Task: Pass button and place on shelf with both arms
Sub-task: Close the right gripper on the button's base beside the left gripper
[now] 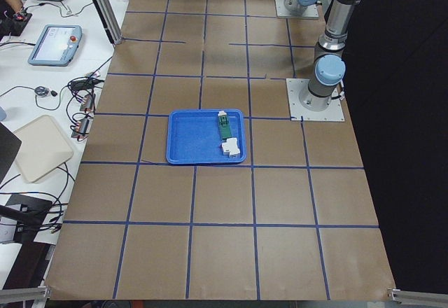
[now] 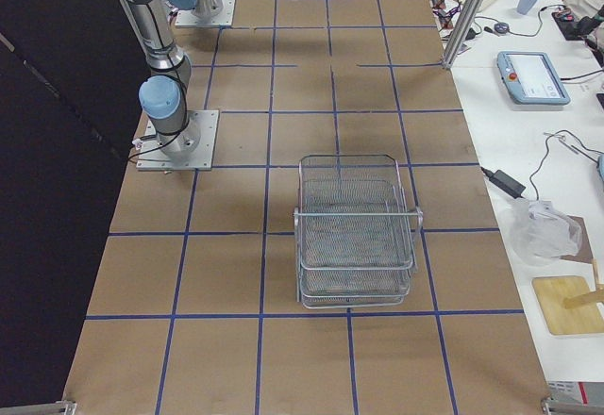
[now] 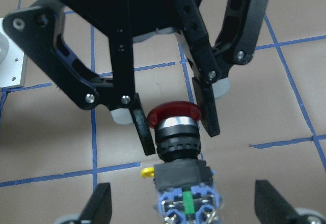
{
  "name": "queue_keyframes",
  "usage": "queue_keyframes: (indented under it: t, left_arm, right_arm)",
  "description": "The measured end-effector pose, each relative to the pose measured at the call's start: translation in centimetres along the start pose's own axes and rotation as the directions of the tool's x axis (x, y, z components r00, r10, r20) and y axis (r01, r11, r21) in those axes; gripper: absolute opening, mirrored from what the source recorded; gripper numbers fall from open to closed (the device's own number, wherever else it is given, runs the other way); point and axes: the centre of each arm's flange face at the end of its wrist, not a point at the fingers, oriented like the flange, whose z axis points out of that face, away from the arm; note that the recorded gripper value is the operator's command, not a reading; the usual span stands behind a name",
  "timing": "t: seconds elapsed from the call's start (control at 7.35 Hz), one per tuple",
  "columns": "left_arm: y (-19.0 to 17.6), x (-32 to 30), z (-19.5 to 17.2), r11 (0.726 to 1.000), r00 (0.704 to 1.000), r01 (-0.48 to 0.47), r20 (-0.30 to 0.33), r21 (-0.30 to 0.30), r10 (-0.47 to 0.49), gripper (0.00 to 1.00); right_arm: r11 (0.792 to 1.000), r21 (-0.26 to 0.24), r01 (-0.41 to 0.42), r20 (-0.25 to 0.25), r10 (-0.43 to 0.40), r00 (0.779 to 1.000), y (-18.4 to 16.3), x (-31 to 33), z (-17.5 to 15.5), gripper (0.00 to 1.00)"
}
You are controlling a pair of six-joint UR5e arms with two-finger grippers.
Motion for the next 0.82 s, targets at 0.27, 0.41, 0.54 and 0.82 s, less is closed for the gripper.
queue_keyframes:
  t: [0.27, 0.41, 0.54, 0.82]
  left_arm:
    - [0.10, -0.07, -0.03, 1.000, 1.000, -0.001, 0.000, -0.001, 0.001, 0.00]
    - [0.13, -0.10, -0.05, 1.000, 1.000, -0.002, -0.001, -0.001, 0.002, 0.00]
    - [0.16, -0.10, -0.09, 1.000, 1.000, -0.002, -0.001, -0.001, 0.002, 0.00]
    - [0.16, -0.10, -0.09, 1.000, 1.000, -0.002, -0.002, 0.000, 0.002, 0.67]
  right_arm:
    - [1.000, 0.001, 0.007, -0.001, -0.007, 1.000, -0.09, -0.09, -0.05, 0.31]
    - [1.000, 0.001, 0.011, -0.002, -0.011, 1.000, -0.11, -0.09, -0.05, 0.22]
    - [1.000, 0.002, 0.018, -0.004, -0.018, 1.000, -0.13, -0.07, -0.07, 0.20]
    - [0.999, 0.004, 0.048, -0.006, -0.048, 0.999, -0.18, -0.03, -0.10, 0.20]
